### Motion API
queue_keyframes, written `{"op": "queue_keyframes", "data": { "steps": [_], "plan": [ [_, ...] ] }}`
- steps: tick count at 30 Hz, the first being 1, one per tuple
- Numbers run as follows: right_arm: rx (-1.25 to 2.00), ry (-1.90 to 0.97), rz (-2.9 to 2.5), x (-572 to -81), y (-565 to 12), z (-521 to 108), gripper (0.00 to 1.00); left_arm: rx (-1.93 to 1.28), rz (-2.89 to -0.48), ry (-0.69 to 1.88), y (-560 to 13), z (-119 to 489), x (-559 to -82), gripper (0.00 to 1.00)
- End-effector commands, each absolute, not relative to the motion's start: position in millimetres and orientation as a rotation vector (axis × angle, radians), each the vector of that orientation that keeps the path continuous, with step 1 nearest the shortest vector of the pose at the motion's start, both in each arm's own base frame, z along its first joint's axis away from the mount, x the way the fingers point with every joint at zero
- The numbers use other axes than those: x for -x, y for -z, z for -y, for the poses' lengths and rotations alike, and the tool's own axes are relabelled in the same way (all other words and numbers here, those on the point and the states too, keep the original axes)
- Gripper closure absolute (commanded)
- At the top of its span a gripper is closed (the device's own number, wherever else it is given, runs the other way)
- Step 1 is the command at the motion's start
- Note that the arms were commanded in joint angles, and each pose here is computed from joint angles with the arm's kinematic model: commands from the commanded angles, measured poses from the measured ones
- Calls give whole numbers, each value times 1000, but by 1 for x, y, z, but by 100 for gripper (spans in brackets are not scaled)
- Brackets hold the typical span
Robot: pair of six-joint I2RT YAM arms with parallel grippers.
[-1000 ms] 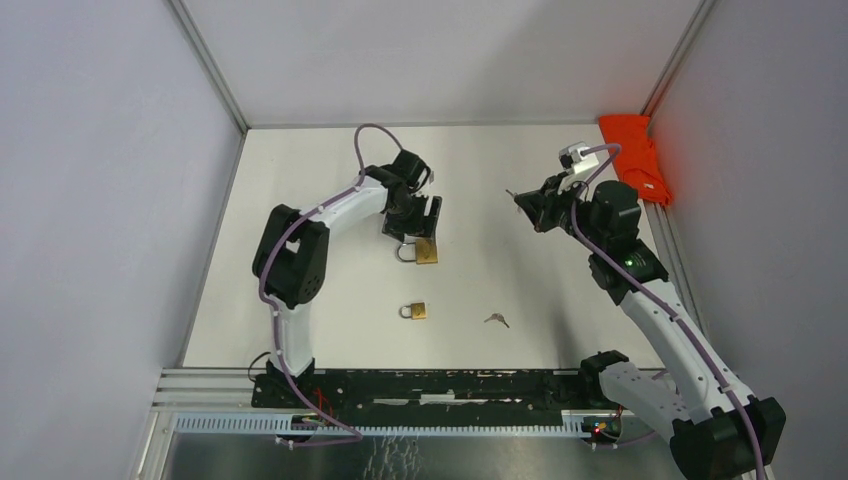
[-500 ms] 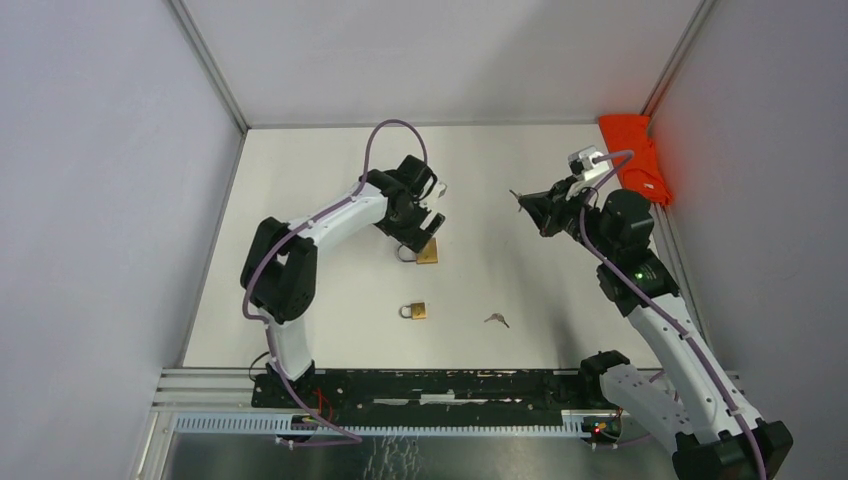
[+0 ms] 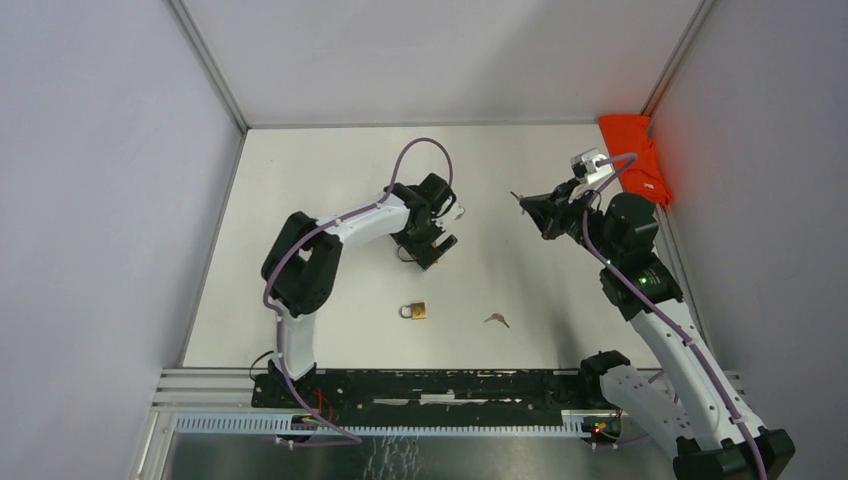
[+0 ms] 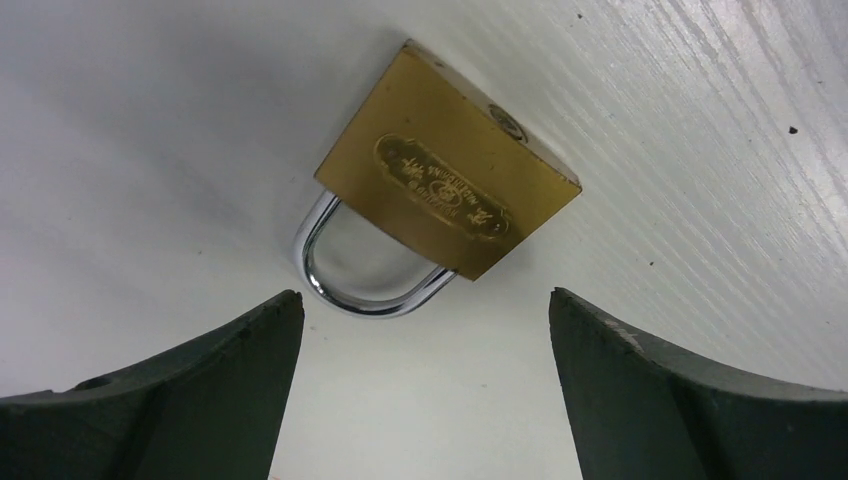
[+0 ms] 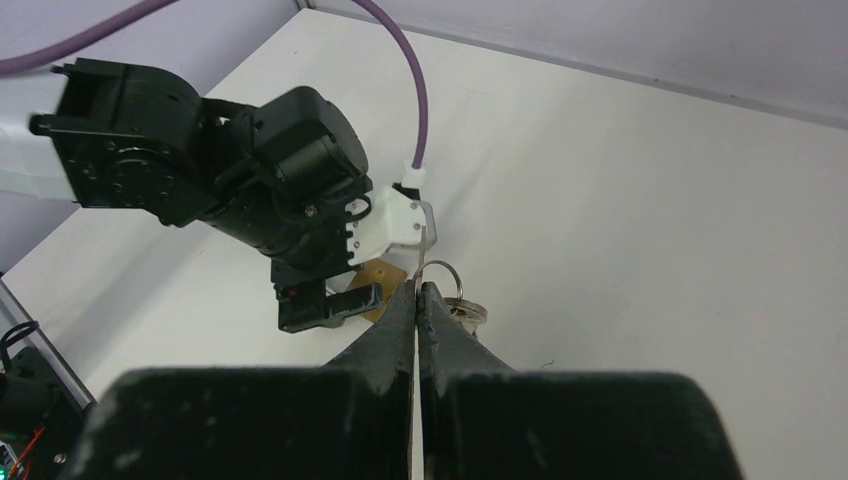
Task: Unlock with the key
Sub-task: Pick up the lock from the center of the board.
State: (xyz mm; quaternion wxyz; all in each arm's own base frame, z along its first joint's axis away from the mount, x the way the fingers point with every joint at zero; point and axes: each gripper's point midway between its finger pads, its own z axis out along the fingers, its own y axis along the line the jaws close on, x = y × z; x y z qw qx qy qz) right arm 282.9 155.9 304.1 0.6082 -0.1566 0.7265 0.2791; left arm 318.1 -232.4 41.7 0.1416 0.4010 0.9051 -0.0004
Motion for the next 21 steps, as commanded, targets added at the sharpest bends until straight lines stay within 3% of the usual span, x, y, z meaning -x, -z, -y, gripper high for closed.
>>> {"op": "queue_keyframes", "data": {
  "steps": [1, 10, 21],
  "plan": [
    [362, -616, -1612, -280, -328, -151, 100, -1259, -2523, -41, -39, 236, -332, 3],
    [380, -601, -1596, -276, -332, -149, 100, -1332, -2433, -108, -32, 242, -360, 3],
    [368, -592, -1590, -277, -337, -147, 100, -1443, -2446, 115, -16, 264, -348, 5]
  ]
}}
